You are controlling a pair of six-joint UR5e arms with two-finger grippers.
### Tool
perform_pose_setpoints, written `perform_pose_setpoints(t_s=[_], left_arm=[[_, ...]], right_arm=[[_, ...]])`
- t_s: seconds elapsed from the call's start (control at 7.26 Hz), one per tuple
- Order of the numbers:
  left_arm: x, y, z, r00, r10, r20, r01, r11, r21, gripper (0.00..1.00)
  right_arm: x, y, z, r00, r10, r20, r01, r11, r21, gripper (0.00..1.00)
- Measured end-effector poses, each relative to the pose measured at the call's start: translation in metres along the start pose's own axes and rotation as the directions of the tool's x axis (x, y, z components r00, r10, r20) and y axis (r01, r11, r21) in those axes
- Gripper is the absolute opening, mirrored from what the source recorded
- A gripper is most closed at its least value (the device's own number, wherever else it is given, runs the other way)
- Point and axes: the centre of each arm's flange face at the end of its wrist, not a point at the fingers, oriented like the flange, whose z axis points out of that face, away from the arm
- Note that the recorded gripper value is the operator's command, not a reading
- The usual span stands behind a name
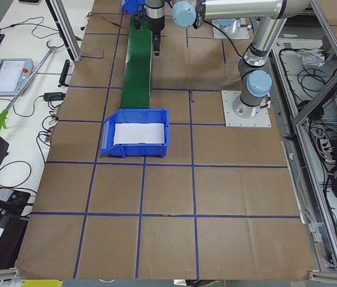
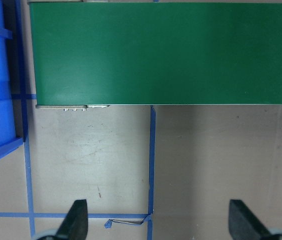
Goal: Transport two buttons from left to right
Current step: 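Carry the red button with the right gripper into the foam-lined bin, then open the right gripper to release the red button and lift away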
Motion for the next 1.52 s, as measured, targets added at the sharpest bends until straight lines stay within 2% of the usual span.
perform_pose_setpoints(t_s=[0.28,0.41,0.55,0.69,0.83,1.24,1.52], left_arm=[[0.0,0.0,0.0,1.0,0.0,0.0,0.0,1.0,0.0,1.0],[0.0,0.0,0.0,1.0,-0.001,0.0,0.001,1.0,0.001,1.0],[0.0,0.0,0.0,1.0,-0.001,0.0,0.001,1.0,0.001,1.0],[0.0,0.0,0.0,1.0,-0.001,0.0,0.001,1.0,0.001,1.0],[0.0,0.0,0.0,1.0,-0.002,0.0,0.002,1.0,0.0,1.0],[0.0,0.0,0.0,1.0,-0.001,0.0,0.001,1.0,0.001,1.0],[0.0,0.0,0.0,1.0,-0.001,-0.001,0.001,1.0,0.001,1.0]], right_arm=[[0.003,0.007,0.02,1.0,0.019,0.013,-0.018,1.0,-0.02,0.04],[0.007,0.011,0.027,0.999,0.028,0.019,-0.027,0.999,-0.031,0.1],[0.009,0.015,0.032,0.999,0.034,0.024,-0.033,0.999,-0.04,0.5],[0.009,0.016,0.033,0.999,0.037,0.026,-0.036,0.999,-0.039,0.86],[0.01,0.014,0.032,0.999,0.04,0.027,-0.039,0.999,-0.03,0.98],[0.009,0.008,0.014,0.999,0.042,0.018,-0.042,0.999,0.02,0.99],[0.0,0.008,-0.033,0.998,0.055,-0.011,-0.054,0.996,0.07,0.99]])
